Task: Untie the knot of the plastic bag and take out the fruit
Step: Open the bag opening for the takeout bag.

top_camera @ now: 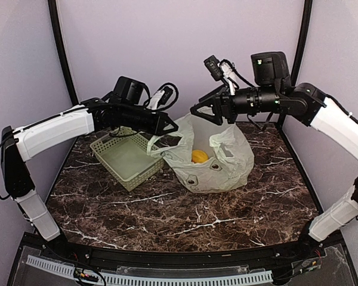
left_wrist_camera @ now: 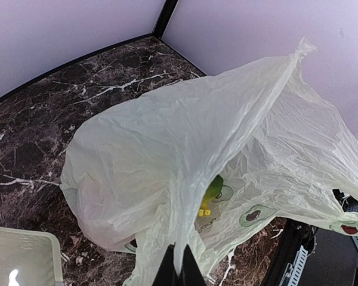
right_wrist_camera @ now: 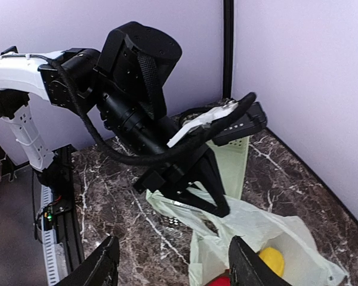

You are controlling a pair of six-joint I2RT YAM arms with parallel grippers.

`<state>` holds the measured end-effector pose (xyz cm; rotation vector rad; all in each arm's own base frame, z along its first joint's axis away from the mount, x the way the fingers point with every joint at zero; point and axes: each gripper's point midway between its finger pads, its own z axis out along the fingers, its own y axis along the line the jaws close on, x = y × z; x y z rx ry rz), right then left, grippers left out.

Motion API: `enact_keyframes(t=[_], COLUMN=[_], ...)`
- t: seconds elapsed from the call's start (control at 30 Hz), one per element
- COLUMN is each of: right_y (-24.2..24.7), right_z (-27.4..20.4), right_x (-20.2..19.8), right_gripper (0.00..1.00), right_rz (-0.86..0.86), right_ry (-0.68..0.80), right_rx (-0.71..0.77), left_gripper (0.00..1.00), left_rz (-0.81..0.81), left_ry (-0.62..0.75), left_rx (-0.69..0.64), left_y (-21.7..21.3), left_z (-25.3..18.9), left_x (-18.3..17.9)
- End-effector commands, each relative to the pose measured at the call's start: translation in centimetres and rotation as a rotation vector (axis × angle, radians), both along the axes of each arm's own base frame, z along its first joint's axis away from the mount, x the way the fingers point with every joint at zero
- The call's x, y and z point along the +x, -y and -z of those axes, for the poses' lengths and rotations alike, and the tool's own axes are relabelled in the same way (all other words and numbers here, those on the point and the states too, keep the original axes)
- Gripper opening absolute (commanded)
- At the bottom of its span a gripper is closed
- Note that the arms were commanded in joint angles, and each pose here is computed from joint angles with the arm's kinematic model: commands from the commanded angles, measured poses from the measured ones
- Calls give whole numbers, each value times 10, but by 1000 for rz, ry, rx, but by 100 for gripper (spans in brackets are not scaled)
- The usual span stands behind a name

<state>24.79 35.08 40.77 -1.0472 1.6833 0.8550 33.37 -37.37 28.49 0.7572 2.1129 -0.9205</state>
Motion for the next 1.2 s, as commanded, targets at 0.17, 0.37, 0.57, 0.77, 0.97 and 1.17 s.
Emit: enact_keyframes(t=[0.17,0.37,0.57,0.77,0.97,1.17], right_y=[-22,19,64,109,136,104], right_z=[105,193,267,304,318,284], right_x=[41,58,39,12,-2,15], right_gripper=[50,51,75,90,93,93], right_rz=[237,506,617,709,766,679], right_ry=[-341,-434,-512,-596,-648,-582], right_rx=[-217,-447,-657,-750,-756,-610], left_gripper=[1,1,1,1,1,1], left_rz=[-58,-118,-183,-293,-346,-221], left_ry=[36,46,46,21,17,12], left_rx=[-17,-11,-17,-39,-65,-123], left_y=[-14,-28,-47,-90,-120,-108], left_z=[-8,-2,4,14,20,27], left_x=[1,5,15,33,39,21])
